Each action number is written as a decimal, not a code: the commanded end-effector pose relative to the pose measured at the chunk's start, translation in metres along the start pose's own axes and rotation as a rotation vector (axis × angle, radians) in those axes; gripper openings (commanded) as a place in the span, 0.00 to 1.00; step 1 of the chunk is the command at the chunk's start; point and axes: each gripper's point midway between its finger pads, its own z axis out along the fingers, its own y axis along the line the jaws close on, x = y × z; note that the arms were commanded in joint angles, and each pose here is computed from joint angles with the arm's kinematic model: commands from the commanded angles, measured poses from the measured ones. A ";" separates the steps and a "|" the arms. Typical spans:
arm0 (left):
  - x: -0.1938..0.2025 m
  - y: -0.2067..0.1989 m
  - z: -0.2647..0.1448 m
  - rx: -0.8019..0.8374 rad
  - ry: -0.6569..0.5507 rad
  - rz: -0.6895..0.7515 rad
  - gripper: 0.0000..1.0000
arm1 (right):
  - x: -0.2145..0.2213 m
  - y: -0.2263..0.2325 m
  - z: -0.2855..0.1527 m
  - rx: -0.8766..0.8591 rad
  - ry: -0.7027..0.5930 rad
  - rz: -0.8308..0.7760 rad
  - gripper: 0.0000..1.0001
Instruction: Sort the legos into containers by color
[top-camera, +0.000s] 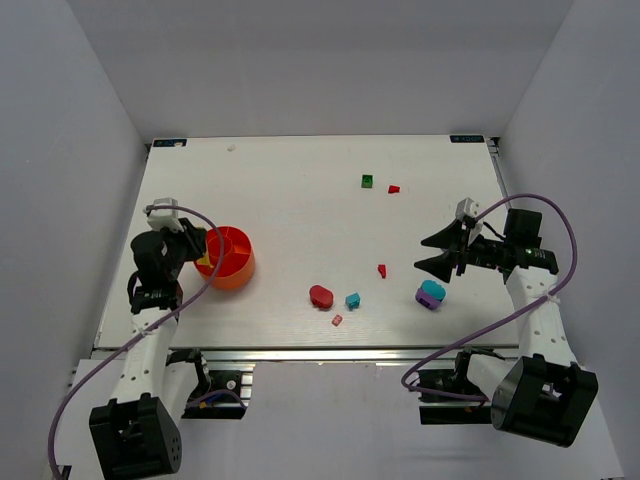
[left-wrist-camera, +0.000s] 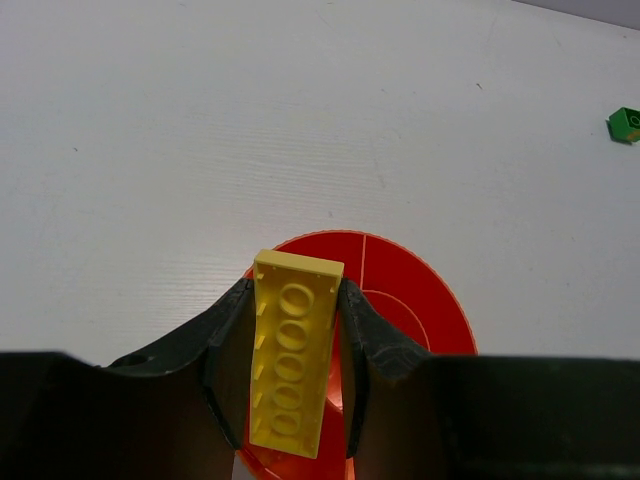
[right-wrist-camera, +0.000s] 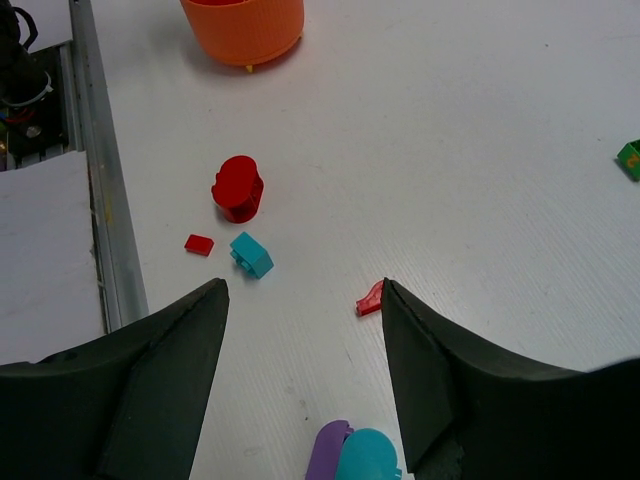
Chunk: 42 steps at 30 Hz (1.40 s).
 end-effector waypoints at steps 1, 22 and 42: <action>-0.001 -0.006 0.002 0.065 -0.015 0.011 0.05 | -0.017 0.001 -0.002 -0.017 -0.035 -0.047 0.68; 0.007 -0.002 -0.002 0.112 -0.054 0.008 0.14 | -0.023 0.007 -0.006 -0.034 -0.068 -0.050 0.69; -0.001 0.001 -0.009 0.084 -0.082 0.004 0.72 | -0.023 0.006 -0.007 -0.036 -0.075 -0.040 0.69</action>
